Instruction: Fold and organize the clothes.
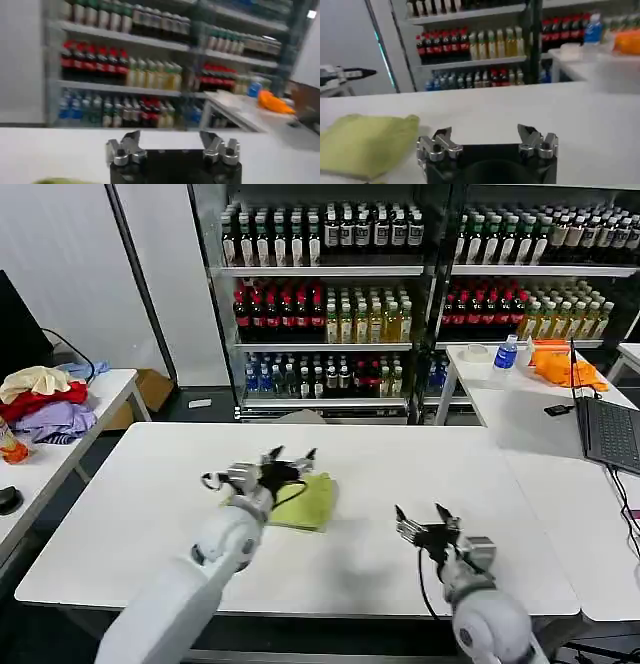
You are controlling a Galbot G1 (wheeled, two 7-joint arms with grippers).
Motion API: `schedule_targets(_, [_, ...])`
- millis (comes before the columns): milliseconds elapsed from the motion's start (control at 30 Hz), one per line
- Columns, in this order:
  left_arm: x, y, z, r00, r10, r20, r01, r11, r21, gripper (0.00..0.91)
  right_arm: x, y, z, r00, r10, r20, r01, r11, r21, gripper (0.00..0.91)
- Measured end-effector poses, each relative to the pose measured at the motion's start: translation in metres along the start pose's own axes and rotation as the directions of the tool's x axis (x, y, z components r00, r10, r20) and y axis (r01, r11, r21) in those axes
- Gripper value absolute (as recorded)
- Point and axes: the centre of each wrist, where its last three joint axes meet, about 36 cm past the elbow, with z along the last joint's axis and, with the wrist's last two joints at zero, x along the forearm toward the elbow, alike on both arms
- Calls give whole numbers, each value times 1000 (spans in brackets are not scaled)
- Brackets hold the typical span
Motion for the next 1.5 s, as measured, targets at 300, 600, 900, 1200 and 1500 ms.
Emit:
schedule_targets(300, [37,61,0,984,-176,29,175,984,27,907,-73,51,-9,991,-114,-74,104,986,-128,907])
schedule_targets(600, [56,86,6,967,-254,31,253,966,44,907,-123,94,-12,971,-190,-144,159,966,-203,907])
schedule_targets(900, [62,94,11,959,-283,26,281,958,46,907,-158,113,-13,959,-206,-194,153,954,-258,0])
schedule_targets(1200, [66,97,13,956,-291,23,290,956,46,907,-179,115,-13,961,-189,-201,127,949,-288,0])
schedule_targets(1500, [66,98,16,956,-292,17,290,955,54,907,-195,93,-21,970,-137,-202,79,959,-274,0])
